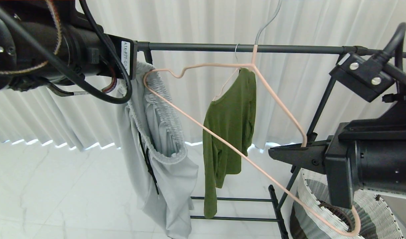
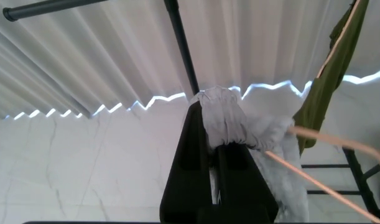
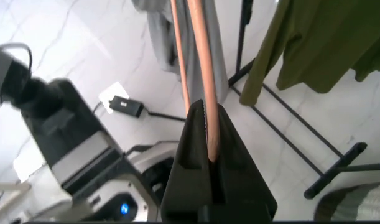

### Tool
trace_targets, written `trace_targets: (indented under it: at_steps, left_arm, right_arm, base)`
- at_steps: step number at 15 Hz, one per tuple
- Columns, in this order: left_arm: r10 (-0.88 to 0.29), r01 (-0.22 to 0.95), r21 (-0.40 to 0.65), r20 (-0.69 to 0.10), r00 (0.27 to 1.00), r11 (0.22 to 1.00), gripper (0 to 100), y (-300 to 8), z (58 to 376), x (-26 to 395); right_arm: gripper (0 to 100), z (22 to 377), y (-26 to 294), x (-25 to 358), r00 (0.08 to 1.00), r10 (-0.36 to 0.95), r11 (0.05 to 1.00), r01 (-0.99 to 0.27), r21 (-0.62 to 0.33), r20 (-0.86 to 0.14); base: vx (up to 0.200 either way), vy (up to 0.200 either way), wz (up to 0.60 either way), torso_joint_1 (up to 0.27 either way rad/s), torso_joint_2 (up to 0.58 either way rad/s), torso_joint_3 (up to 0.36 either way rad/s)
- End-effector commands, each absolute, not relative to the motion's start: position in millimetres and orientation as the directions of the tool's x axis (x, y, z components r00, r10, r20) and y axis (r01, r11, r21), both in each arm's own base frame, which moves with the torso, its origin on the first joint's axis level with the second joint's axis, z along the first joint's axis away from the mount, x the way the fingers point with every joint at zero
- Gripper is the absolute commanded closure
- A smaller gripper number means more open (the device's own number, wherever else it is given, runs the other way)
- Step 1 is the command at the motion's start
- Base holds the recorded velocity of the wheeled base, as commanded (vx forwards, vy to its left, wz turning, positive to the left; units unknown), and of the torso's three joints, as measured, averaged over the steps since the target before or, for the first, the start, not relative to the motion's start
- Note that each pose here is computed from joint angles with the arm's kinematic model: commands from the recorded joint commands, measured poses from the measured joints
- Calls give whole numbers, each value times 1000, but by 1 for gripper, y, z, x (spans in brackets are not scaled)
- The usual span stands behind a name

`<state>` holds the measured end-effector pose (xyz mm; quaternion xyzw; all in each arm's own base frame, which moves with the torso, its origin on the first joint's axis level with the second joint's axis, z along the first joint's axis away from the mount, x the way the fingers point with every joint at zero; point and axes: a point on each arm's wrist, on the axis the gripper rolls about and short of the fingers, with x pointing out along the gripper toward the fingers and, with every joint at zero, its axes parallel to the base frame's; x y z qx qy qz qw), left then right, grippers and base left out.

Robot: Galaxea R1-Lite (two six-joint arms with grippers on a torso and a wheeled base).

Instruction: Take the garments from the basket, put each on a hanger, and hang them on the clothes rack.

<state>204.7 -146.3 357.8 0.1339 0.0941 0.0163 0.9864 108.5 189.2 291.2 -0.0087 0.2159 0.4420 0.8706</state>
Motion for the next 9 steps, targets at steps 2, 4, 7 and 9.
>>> trace_targets:
  at_steps: [2,4,7,9]
  left_arm:
    - [57,-7,266,-179,982,964,100,-149,359,207]
    - [56,-9,260,-174,983,965,100,-149,360,208]
    - [52,-7,257,-170,984,967,100,-149,362,207]
    - [52,-8,254,-169,984,967,100,-149,362,207]
  right_arm:
    - [100,286,195,106,491,772,592,-787,175,-403]
    - [100,279,199,104,472,772,581,-796,172,-425]
    - [100,276,210,112,489,776,589,-788,180,-399]
    - [100,276,218,118,501,787,587,-788,187,-360]
  base:
    - [0,0,0,0,0,0]
    - [0,0,0,0,0,0]
    - [0,0,0,0,0,0]
    - [0,0,0,0,0,0]
